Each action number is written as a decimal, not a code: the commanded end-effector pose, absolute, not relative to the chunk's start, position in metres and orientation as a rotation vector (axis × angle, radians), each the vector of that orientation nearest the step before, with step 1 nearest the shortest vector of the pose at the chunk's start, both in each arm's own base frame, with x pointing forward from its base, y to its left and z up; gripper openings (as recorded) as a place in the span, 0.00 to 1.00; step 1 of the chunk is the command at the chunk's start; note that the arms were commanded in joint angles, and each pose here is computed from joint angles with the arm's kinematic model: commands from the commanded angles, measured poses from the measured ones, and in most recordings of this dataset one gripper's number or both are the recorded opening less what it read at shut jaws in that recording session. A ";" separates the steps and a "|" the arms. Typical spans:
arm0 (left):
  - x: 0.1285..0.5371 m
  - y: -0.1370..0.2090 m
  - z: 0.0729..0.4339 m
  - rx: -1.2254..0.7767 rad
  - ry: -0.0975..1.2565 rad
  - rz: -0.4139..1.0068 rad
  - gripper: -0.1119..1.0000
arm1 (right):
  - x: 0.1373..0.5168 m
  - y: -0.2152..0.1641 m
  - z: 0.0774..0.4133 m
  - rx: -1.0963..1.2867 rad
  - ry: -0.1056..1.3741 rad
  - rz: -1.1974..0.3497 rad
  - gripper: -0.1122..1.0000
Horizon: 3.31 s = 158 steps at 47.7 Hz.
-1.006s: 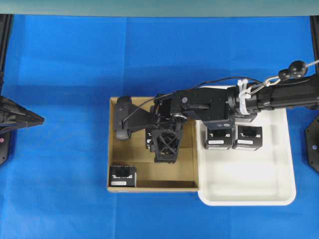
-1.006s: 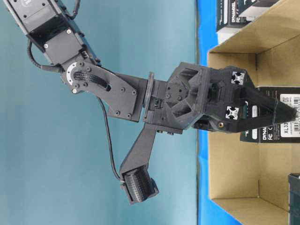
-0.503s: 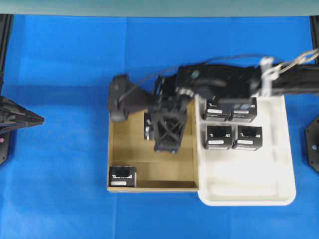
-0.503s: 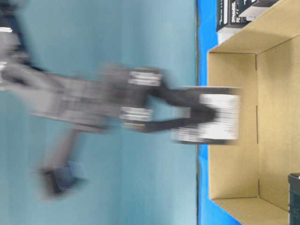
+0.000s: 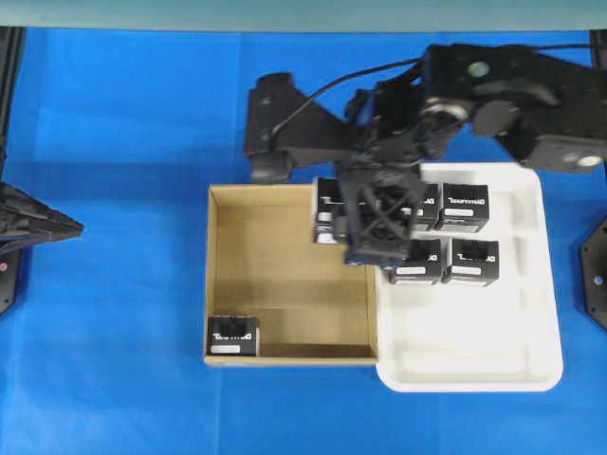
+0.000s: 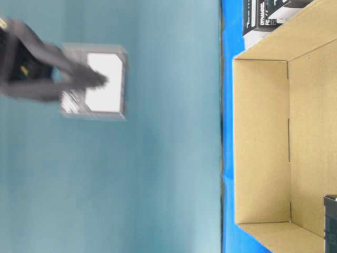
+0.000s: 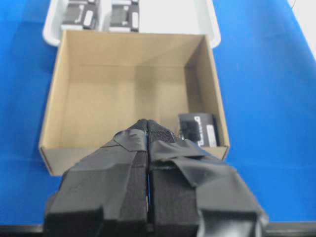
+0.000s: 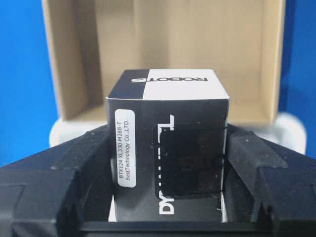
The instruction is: Pick the box from inside the cardboard box.
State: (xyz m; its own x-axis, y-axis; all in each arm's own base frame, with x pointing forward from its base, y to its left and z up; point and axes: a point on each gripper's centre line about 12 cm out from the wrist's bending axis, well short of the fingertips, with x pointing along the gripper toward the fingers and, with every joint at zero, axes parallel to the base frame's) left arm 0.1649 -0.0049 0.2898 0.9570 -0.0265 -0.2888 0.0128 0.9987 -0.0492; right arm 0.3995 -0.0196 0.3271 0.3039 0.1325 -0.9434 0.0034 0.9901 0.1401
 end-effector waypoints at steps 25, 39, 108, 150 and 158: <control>0.168 -0.006 0.301 -0.048 0.271 -0.027 0.04 | 0.326 0.009 0.349 0.180 1.269 0.078 0.66; 0.167 -0.006 0.302 -0.048 0.268 -0.027 0.04 | 0.309 0.034 0.276 0.184 1.334 0.088 0.66; 0.168 -0.007 0.302 -0.049 0.263 -0.030 0.04 | 0.311 0.059 0.115 0.123 1.350 0.076 0.66; 0.168 -0.007 0.302 -0.096 0.269 -0.028 0.04 | 0.315 0.052 0.127 0.149 1.299 0.057 0.97; 0.167 -0.008 0.302 -0.098 0.269 -0.032 0.04 | 0.316 0.051 0.160 0.154 1.244 0.071 0.97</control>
